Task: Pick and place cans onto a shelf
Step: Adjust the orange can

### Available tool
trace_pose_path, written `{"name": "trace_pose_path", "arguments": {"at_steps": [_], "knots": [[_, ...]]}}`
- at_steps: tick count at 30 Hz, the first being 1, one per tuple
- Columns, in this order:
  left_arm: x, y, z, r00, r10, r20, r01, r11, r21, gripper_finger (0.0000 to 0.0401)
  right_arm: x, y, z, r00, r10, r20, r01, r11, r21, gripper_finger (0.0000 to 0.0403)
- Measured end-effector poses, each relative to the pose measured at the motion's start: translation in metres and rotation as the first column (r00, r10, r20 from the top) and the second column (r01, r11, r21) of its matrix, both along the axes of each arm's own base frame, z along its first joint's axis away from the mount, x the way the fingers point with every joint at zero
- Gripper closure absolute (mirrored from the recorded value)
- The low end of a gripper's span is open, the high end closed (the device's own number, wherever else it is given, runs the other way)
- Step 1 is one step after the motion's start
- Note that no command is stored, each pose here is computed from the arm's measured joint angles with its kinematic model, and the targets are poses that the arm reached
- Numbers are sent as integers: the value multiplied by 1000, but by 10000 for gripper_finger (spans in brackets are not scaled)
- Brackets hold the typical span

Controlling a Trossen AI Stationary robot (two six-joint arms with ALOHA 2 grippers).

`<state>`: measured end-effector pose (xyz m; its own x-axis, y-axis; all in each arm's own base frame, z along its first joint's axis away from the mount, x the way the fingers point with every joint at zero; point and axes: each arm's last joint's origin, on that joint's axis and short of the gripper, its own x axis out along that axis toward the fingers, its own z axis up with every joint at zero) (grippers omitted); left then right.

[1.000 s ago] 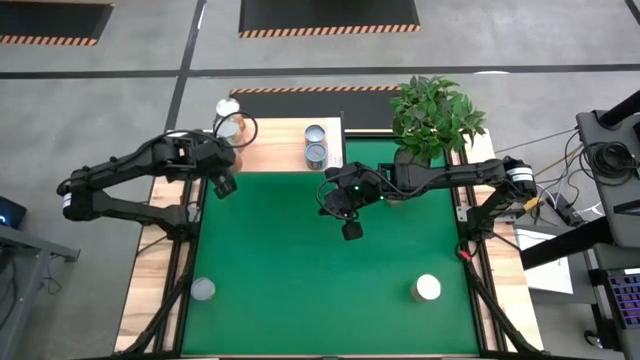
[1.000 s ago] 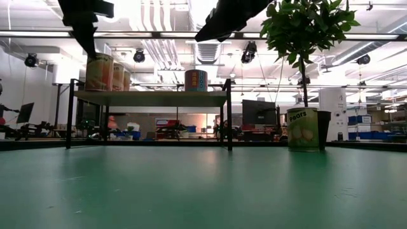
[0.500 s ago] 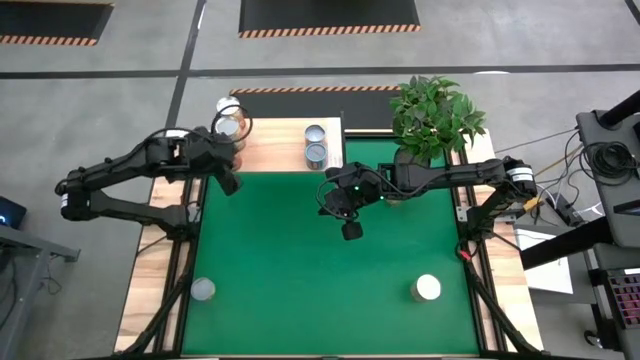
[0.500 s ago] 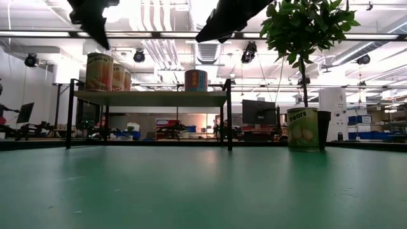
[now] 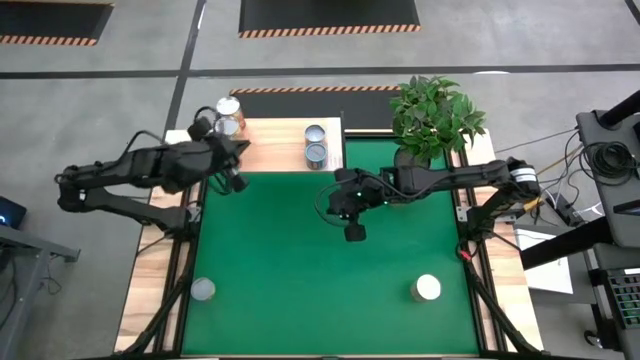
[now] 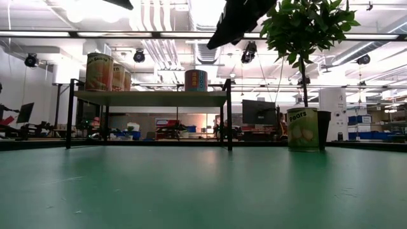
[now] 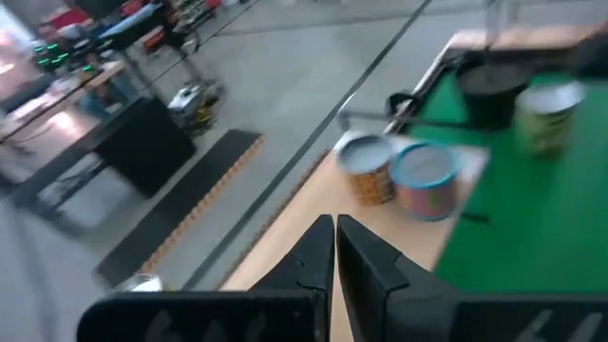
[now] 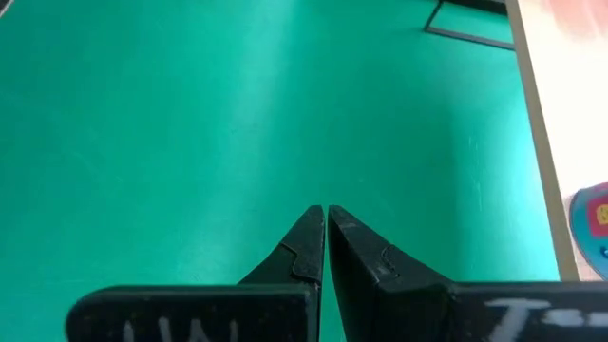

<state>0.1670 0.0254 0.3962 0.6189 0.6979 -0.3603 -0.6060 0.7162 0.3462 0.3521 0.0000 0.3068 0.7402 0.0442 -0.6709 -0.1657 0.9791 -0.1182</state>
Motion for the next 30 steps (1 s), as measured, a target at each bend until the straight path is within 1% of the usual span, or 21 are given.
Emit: {"name": "trace_pose_path", "arguments": {"at_steps": [3, 5, 7, 9, 13, 15, 16, 19, 22, 30], "knots": [[9, 18, -6, 991, 73, -114, -73, 997, 9, 401, -1, 5, 2, 1000, 1, 2, -1, 1000, -12, 394], [13, 36, -9, 979, 106, -176, -111, 994, -18, 401, -2, 7, 2, 1000, 14, 2, -14, 1000, -25, 394], [13, 54, -15, 964, 108, -243, -132, 988, -85, 401, -2, 8, 2, 1000, 24, 4, -24, 999, -32, 394], [13, 75, -22, 955, 102, -280, -152, 975, -164, 401, -2, 8, 2, 1000, 25, 4, -25, 999, -33, 394], [9, 113, -32, 962, 74, -263, -161, 932, -326, 401, -2, 8, 2, 999, 37, 4, -37, 998, -47, 394], [7, 126, -37, 960, 69, -272, -177, 902, -395, 401, -2, 8, 2, 999, 40, 4, -40, 998, -52, 394], [7, 130, -39, 957, 74, -281, -190, 891, -413, 401, -2, 8, 2, 999, 41, 4, -41, 998, -54, 394], [9, 133, -42, 949, 85, -303, -212, 884, -416, 401, -2, 8, 2, 999, 45, 5, -45, 997, -58, 394], [11, 136, -44, 934, 122, -335, -254, 886, -387, 401, -2, 8, 2, 999, 46, 5, -46, 997, -59, 394], [8, 137, -45, 910, 180, -374, -316, 885, -342, 401, -2, 8, 2, 999, 40, 5, -40, 998, -52, 394]]}}
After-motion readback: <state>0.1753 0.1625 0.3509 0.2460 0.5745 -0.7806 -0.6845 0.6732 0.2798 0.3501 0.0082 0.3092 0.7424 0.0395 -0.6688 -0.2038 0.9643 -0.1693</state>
